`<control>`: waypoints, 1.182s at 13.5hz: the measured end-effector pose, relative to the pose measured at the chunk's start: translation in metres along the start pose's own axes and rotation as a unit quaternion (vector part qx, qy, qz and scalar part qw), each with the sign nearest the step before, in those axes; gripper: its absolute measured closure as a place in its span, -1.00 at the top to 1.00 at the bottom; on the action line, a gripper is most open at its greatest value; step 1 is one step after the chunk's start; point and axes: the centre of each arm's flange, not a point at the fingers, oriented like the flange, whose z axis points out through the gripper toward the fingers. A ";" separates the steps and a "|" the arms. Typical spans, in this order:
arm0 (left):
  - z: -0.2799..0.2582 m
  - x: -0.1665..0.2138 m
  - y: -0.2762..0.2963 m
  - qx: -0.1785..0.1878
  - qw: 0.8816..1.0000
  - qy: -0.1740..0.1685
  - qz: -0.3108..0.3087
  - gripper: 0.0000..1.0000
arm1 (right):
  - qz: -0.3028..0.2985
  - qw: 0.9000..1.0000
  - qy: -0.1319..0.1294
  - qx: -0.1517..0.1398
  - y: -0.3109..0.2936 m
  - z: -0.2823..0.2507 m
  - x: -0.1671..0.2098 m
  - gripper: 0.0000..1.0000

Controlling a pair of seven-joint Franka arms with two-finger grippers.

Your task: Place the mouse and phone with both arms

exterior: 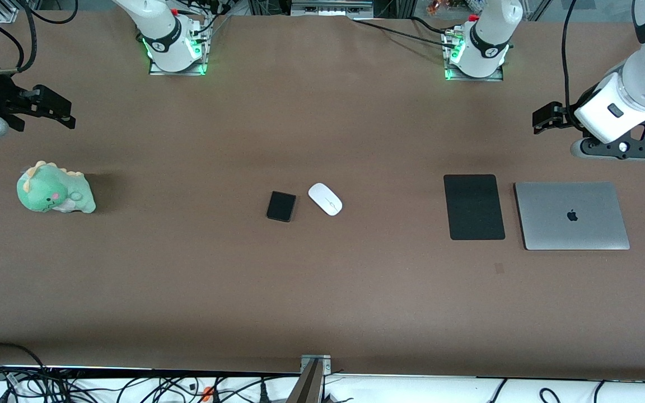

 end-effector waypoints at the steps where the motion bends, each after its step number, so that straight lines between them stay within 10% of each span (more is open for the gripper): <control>1: 0.000 0.000 0.001 0.000 1.000 0.000 0.001 1.00 | 0.000 1.000 -0.001 0.000 0.000 0.000 0.000 1.00; 16: 0.012 0.016 0.063 -0.056 0.997 0.007 -0.055 1.00 | -0.001 1.000 -0.002 0.002 -0.001 0.001 0.000 1.00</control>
